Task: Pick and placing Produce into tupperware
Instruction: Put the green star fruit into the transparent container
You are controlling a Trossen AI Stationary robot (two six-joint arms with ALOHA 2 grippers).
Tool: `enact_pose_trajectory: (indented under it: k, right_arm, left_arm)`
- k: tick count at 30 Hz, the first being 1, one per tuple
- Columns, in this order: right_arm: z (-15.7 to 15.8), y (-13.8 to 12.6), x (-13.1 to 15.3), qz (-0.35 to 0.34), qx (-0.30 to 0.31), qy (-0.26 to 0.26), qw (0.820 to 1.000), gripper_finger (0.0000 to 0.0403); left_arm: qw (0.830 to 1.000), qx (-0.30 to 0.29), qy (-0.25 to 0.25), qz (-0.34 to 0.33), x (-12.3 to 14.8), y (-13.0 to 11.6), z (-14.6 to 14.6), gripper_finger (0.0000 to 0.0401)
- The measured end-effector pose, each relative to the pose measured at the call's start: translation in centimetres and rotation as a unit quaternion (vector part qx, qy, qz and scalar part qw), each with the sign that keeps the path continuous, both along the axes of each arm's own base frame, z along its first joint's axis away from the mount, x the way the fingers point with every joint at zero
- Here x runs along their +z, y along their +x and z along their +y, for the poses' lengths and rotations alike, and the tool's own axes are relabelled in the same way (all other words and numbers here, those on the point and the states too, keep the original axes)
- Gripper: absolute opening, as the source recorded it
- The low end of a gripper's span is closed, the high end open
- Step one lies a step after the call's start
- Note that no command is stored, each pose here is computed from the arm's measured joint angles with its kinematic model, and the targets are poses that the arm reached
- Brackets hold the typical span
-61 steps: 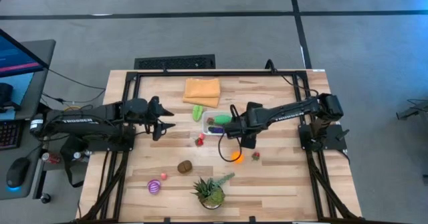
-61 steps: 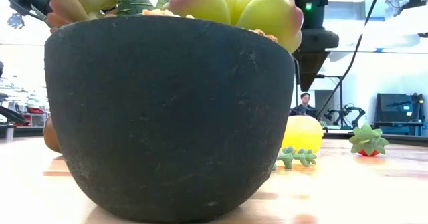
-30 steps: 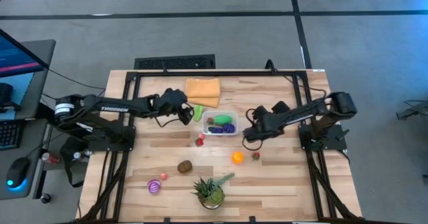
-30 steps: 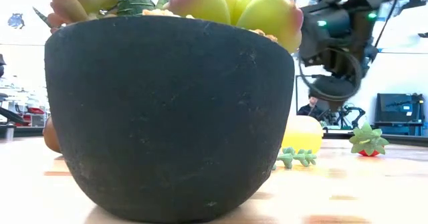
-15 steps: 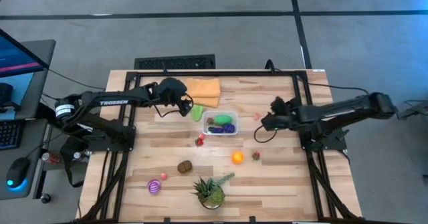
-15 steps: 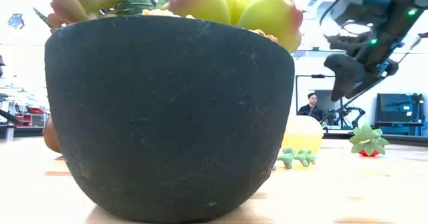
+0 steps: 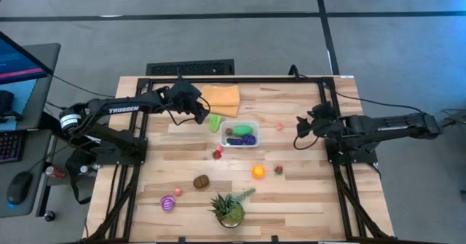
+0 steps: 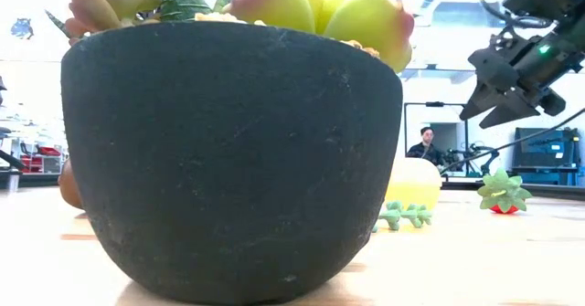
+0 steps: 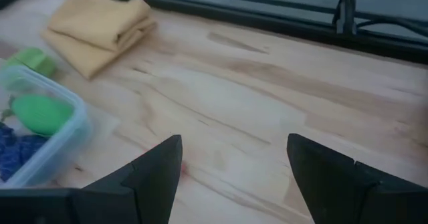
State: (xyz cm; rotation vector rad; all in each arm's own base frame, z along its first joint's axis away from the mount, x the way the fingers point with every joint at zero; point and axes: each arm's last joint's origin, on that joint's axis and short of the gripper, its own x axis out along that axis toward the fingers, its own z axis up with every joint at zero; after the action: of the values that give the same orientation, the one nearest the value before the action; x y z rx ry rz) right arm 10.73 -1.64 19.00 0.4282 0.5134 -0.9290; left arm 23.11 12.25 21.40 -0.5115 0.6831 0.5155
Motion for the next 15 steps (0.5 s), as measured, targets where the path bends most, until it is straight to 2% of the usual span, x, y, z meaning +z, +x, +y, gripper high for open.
enact_pose_trajectory:
  k: [6, 12, 15]
  right_arm:
    - [0.0, 0.0, 0.4, -0.011, 0.015, -0.013, 1.0, 0.0265]
    - [0.0, 0.1, 0.5, -0.014, 0.021, -0.018, 1.0, 0.0265]
    - [0.0, 0.1, 0.5, -0.012, 0.022, -0.018, 1.0, 0.0265]
  left_arm:
    - [1.0, 0.02, 0.011, 0.016, -0.5, 0.8, -0.9, 0.0224]
    - [0.998, 0.01, -0.012, 0.069, -3.8, 2.3, -0.9, 0.0225]
    - [0.997, -0.013, -0.027, 0.066, -4.8, 2.9, -0.8, 0.0225]
